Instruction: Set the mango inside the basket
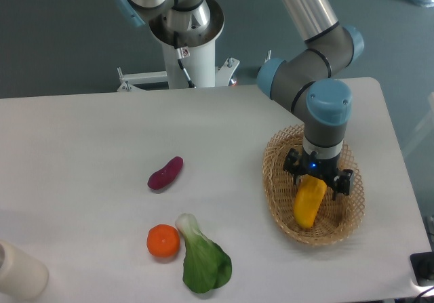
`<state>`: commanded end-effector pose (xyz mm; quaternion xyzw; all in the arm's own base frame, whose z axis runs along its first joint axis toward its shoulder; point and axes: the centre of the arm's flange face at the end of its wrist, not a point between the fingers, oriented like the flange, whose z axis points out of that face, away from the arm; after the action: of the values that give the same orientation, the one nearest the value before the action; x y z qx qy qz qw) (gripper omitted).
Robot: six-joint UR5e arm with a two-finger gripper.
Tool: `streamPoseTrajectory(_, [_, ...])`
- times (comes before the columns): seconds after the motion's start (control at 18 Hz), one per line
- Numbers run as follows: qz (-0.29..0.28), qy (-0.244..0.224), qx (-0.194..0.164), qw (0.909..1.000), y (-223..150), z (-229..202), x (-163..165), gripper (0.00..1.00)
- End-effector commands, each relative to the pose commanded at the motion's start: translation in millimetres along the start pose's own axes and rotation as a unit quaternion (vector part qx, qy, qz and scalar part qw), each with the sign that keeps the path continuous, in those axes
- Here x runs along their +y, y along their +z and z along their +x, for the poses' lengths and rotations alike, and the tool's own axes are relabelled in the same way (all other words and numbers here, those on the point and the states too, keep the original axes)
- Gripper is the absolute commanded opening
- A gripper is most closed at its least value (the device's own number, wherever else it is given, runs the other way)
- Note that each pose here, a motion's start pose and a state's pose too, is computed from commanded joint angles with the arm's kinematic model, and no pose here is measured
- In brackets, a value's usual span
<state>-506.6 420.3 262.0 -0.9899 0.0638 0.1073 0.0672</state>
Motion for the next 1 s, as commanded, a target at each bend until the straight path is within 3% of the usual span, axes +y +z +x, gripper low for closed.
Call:
streamPoseTrajectory(0.39, [0.010,0.001,-0.025,0.9996,-35,-13,-3,1.00])
streamPoseTrajectory(0.5, [0.010,0.029,-0.028,0.9991,-53,-16,1,1.00])
streamPoseTrajectory(1.0, [-0.010,0.057,-0.026,0.9980,-127,-35,67,1.00])
